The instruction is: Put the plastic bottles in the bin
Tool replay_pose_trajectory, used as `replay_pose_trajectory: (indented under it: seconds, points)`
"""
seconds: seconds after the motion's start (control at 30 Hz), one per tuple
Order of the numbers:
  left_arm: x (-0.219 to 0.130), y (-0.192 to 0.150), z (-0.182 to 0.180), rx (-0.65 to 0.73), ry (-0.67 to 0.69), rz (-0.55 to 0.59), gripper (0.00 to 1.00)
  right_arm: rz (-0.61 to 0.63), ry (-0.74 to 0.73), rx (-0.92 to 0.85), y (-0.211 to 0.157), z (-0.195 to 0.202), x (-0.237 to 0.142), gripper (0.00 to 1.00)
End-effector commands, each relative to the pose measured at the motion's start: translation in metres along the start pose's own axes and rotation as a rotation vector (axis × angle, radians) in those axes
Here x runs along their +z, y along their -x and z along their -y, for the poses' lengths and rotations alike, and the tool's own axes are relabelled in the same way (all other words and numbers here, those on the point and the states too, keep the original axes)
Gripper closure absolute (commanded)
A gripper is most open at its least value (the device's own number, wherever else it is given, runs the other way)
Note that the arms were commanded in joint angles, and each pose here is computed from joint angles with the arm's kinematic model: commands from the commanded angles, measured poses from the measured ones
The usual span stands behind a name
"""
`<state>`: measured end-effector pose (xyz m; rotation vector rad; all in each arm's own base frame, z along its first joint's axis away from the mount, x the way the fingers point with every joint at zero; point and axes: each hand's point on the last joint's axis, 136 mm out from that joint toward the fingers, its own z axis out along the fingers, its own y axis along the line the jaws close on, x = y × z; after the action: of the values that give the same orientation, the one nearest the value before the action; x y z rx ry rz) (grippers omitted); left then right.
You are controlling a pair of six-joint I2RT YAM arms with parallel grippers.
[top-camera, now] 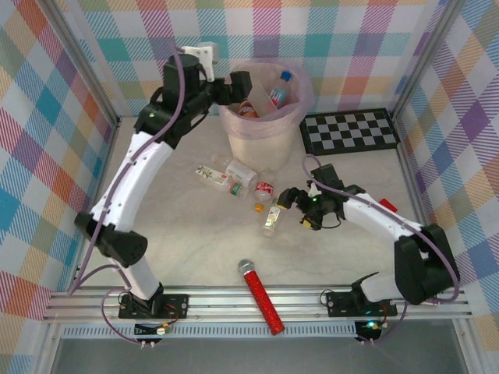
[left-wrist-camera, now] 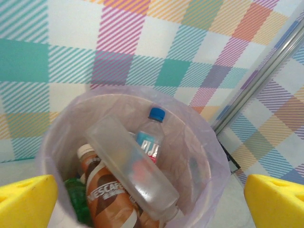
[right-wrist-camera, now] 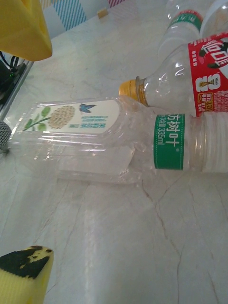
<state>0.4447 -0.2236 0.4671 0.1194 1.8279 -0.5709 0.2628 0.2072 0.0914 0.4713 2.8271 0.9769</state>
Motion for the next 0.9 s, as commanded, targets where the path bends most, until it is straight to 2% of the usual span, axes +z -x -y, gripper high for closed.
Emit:
replay_pose_trajectory:
  seconds: [0.0, 0.1, 0.2, 0.33, 0.53, 0.7, 0.87]
  points:
    - [-0.011, -0.022, -0.026, 0.011, 0.064, -0.045, 0.0, 0.022, 0.02, -0.038, 0.014, -0.021, 0.011, 0.02]
    - [-0.026, -0.05, -0.035, -0.066, -0.033, -0.094, 0.0, -0.016, -0.002, -0.051, 0.016, -0.021, 0.025, 0.04]
    - [-0.039, -0.092, -0.062, -0.232, -0.074, -0.188, 0.0, -0.039, -0.011, -0.059, 0.017, -0.021, 0.037, 0.07]
    - [-0.058, -0.177, -0.113, -0.369, 0.085, -0.291, 0.0, -0.056, -0.024, -0.037, 0.018, -0.016, 0.053, 0.12]
    - [-0.08, -0.27, -0.143, -0.517, 0.212, -0.401, 0.0, -0.07, -0.055, -0.031, 0.02, -0.008, 0.068, 0.19]
    - [-0.083, -0.302, -0.155, -0.688, 0.238, -0.321, 0.0, -0.07, -0.074, -0.02, 0.018, -0.004, 0.07, 0.26]
    - [-0.087, -0.317, -0.165, -0.703, 0.291, -0.332, 0.0, -0.032, -0.089, -0.034, 0.018, -0.004, 0.056, 0.31]
